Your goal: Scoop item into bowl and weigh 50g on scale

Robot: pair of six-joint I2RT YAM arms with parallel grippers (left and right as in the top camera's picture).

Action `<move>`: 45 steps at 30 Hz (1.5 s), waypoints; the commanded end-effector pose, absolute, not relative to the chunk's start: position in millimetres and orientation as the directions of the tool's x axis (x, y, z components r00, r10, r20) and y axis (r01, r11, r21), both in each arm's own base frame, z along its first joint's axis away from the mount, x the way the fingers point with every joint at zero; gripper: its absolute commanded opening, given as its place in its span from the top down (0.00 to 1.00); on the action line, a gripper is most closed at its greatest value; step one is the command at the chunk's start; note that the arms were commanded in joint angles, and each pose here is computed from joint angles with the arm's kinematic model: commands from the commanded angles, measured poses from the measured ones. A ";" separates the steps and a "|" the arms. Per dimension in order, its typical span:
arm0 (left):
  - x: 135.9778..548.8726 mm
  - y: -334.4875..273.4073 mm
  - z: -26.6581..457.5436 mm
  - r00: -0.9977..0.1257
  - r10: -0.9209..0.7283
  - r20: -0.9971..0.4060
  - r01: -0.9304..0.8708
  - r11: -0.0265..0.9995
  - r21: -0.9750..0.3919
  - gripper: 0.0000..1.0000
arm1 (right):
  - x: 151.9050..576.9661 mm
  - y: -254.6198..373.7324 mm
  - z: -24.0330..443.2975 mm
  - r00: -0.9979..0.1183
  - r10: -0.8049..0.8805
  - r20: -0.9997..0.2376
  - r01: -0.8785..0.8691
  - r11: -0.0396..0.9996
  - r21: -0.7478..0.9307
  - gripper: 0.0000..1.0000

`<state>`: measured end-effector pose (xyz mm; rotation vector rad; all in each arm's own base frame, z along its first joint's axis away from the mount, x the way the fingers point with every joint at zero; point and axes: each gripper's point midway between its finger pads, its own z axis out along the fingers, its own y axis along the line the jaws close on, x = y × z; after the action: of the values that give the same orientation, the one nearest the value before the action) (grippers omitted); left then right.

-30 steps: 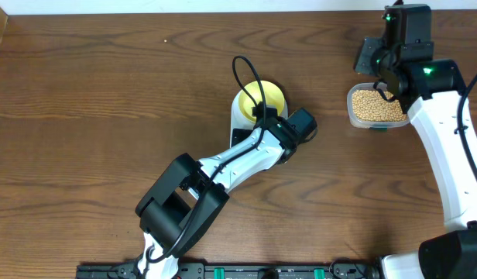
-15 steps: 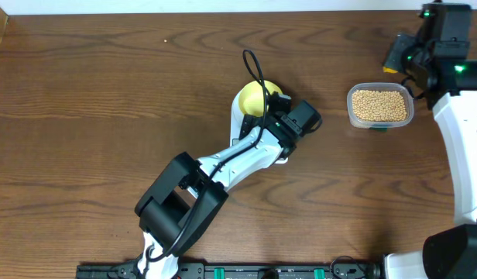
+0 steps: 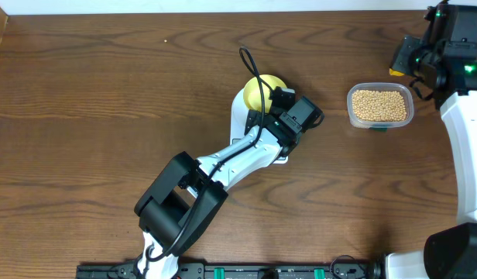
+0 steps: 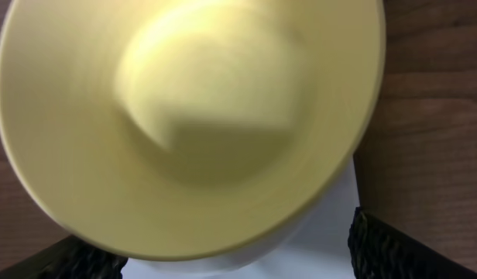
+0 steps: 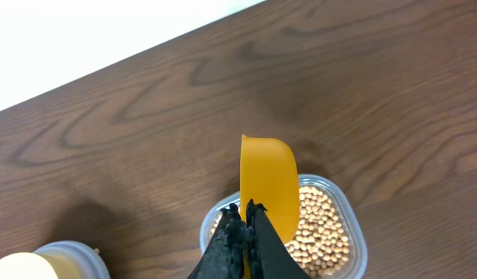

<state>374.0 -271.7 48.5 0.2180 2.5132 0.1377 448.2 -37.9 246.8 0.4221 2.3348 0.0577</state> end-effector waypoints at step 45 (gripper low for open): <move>342.0 -243.8 44.0 -0.878 0.208 -0.430 0.120 0.967 0.224 0.08 | 442.4 -23.5 250.1 -0.704 0.267 -0.657 0.198 0.964 0.180 0.99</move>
<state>341.1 -242.1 33.4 0.2656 2.6615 0.2896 441.0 -28.8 239.5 0.3553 2.3924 0.1073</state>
